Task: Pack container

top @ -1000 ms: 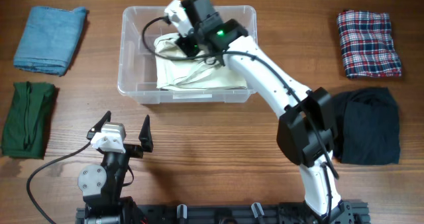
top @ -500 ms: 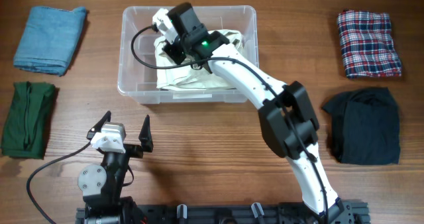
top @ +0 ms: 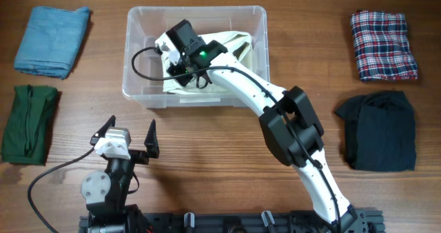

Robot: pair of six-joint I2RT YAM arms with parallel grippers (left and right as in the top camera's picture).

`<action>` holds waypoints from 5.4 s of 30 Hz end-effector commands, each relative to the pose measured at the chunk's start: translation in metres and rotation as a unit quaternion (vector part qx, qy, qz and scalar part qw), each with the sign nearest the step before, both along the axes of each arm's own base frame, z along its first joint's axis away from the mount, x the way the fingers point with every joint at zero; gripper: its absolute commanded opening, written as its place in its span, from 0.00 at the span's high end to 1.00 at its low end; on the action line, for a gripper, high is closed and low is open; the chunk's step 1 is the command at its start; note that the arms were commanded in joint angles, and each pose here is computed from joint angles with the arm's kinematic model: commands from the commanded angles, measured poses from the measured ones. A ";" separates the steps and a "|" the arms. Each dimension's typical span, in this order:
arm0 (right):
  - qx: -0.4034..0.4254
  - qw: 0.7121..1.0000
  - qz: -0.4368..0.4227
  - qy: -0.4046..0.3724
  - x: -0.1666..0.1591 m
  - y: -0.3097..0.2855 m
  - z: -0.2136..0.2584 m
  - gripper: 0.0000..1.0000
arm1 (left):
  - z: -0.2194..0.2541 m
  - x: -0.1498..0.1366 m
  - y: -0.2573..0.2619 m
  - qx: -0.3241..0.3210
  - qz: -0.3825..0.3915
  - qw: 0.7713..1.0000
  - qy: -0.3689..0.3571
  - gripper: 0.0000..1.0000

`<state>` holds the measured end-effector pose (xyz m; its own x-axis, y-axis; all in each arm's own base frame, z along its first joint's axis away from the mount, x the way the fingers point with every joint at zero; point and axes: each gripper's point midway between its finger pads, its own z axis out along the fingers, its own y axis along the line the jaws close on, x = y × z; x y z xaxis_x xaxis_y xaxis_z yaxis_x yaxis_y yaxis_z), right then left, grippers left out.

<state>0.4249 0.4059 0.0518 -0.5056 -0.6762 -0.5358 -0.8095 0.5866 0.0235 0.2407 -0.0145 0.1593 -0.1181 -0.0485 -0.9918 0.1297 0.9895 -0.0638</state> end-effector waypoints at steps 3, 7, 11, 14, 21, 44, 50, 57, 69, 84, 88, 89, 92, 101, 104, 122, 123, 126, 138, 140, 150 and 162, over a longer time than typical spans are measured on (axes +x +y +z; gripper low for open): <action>0.000 1.000 -0.009 0.025 -0.004 0.000 -0.011 0.96 | -0.001 0.000 -0.001 0.008 -0.004 1.000 -0.002 0.00; -0.004 0.999 -0.015 0.035 -0.007 -0.002 -0.013 0.96 | -0.001 0.000 -0.001 0.008 -0.004 1.000 -0.002 0.00; 0.009 1.000 -0.014 0.017 -0.002 0.002 0.002 0.96 | -0.001 0.000 -0.001 0.008 -0.004 1.000 -0.002 0.00; 0.028 0.999 -0.011 -0.018 0.008 0.004 0.038 0.96 | -0.001 0.000 -0.001 0.008 -0.004 1.000 -0.002 0.00; 0.077 0.990 -0.022 -0.113 0.022 -0.004 0.156 0.25 | -0.001 0.000 -0.001 0.008 -0.004 1.000 -0.002 0.00; 0.169 0.952 -0.252 -0.043 0.073 -0.309 0.253 0.00 | -0.001 0.000 -0.001 0.008 -0.004 1.000 -0.002 0.00; 0.169 0.922 -0.345 -0.057 0.083 -0.414 0.251 0.00 | -0.001 0.000 -0.001 0.008 -0.004 1.000 -0.002 0.00; 0.167 0.887 -0.428 -0.053 0.087 -0.513 0.225 0.00 | -0.001 0.000 -0.001 0.008 -0.004 1.000 -0.002 0.00; 0.203 0.828 -0.520 0.051 0.066 -0.616 0.130 0.00 | -0.001 0.000 -0.001 0.008 -0.004 1.000 -0.002 0.00; 0.270 0.657 -0.687 0.153 0.016 -0.684 0.082 0.00 | -0.001 0.000 -0.001 0.008 -0.004 1.000 -0.002 0.00; 0.276 0.630 -0.704 0.177 0.004 -0.688 0.061 0.00 | -0.001 0.000 -0.001 0.008 -0.004 1.000 -0.002 0.00; 0.278 0.621 -0.709 0.183 0.001 -0.688 0.056 0.00 | -0.001 0.000 -0.001 0.008 -0.004 1.000 -0.002 0.00; 0.280 0.603 -0.722 0.195 -0.007 -0.691 0.041 0.00 | -0.001 0.000 -0.001 0.008 -0.004 1.000 -0.002 0.00; 0.279 0.570 -0.744 0.211 -0.027 -0.697 0.000 0.00 | -0.001 0.000 -0.001 0.008 -0.004 1.000 -0.002 0.00; 0.284 0.560 -0.749 0.209 -0.030 -0.698 -0.012 0.00 | -0.001 0.000 -0.001 0.008 -0.004 1.000 -0.002 0.00; 0.333 0.563 -0.738 0.165 -0.009 -0.698 -0.052 0.00 | -0.001 0.000 -0.001 0.008 -0.004 1.000 -0.002 0.00; 0.337 0.560 -0.737 0.170 -0.007 -0.695 -0.057 0.00 | -0.001 0.000 -0.001 0.008 -0.004 1.000 -0.002 0.00; 0.347 0.563 -0.728 0.184 0.000 -0.684 -0.070 0.00 | -0.001 0.000 -0.001 0.008 -0.004 1.000 -0.002 0.00; 0.365 0.598 -0.687 0.195 0.049 -0.630 -0.091 0.00 | -0.001 0.000 -0.001 0.008 -0.004 1.000 -0.002 0.00; 0.366 0.602 -0.683 0.194 0.053 -0.624 -0.090 0.01 | -0.001 0.000 -0.001 0.008 -0.004 1.000 -0.002 0.00; 0.387 0.629 -0.648 0.187 0.064 -0.611 -0.080 0.78 | -0.001 0.000 -0.001 0.008 -0.004 1.000 -0.002 0.00; 0.433 0.670 -0.580 0.168 0.077 -0.599 -0.043 0.96 | -0.001 0.000 -0.001 0.008 -0.004 1.000 -0.002 0.00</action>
